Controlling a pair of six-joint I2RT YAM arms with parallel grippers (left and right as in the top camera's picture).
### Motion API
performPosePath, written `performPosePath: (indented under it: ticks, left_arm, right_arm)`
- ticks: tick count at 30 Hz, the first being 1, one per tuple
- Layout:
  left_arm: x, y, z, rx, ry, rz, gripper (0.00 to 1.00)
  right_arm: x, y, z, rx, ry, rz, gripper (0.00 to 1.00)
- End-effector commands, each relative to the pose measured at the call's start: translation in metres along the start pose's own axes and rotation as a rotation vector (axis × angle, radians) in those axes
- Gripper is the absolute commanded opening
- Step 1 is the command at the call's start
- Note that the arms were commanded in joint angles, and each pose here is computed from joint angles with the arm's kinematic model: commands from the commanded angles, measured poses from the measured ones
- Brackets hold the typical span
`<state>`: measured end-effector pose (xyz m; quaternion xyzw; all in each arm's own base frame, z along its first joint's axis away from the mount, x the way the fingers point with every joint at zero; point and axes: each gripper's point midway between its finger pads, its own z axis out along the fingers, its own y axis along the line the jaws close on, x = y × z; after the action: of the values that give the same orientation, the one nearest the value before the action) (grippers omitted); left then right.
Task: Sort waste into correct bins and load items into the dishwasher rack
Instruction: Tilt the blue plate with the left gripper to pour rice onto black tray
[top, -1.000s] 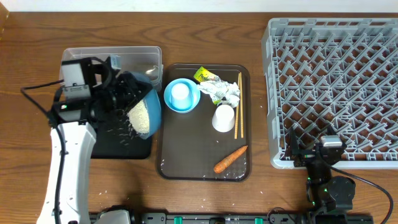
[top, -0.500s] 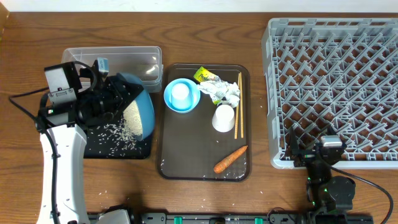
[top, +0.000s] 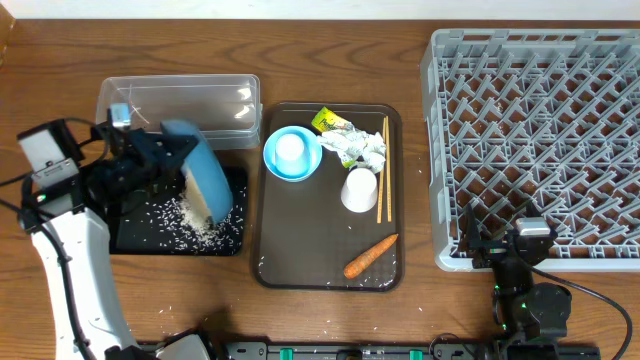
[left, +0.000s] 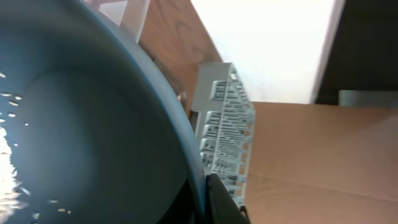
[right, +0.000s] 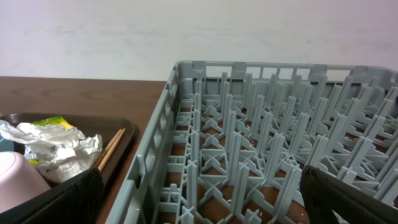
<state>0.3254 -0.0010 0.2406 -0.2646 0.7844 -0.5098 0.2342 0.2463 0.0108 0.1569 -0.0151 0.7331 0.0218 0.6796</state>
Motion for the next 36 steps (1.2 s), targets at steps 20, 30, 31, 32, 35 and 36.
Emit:
performPosePath:
  ticks: [20, 30, 31, 32, 35, 36]
  left_arm:
    - [-0.002, -0.011, -0.031, 0.206, 0.007, -0.031, 0.06]
    - [-0.002, -0.018, -0.039, 0.267, 0.004, 0.022, 0.06]
    - [-0.006, -0.010, -0.038, 0.220, -0.018, 0.018, 0.06]
    - [-0.005, -0.006, -0.038, 0.206, -0.020, -0.009, 0.06]
    - [0.003, -0.017, -0.042, 0.277, 0.013, -0.020, 0.06]
    - [0.001, -0.015, -0.041, 0.265, 0.004, 0.002, 0.06]
  right_arm:
    - [0.001, -0.002, 0.000, 0.008, 0.003, -0.014, 0.99]
    - [0.001, -0.002, 0.000, 0.008, 0.003, -0.014, 0.99]
    - [0.001, -0.002, 0.000, 0.008, 0.003, -0.014, 1.00]
    - [0.001, -0.002, 0.000, 0.008, 0.003, -0.014, 0.99]
    - [0.001, -0.002, 0.000, 0.008, 0.003, -0.014, 0.99]
    - [0.001, -0.002, 0.000, 0.008, 0.003, -0.014, 0.99]
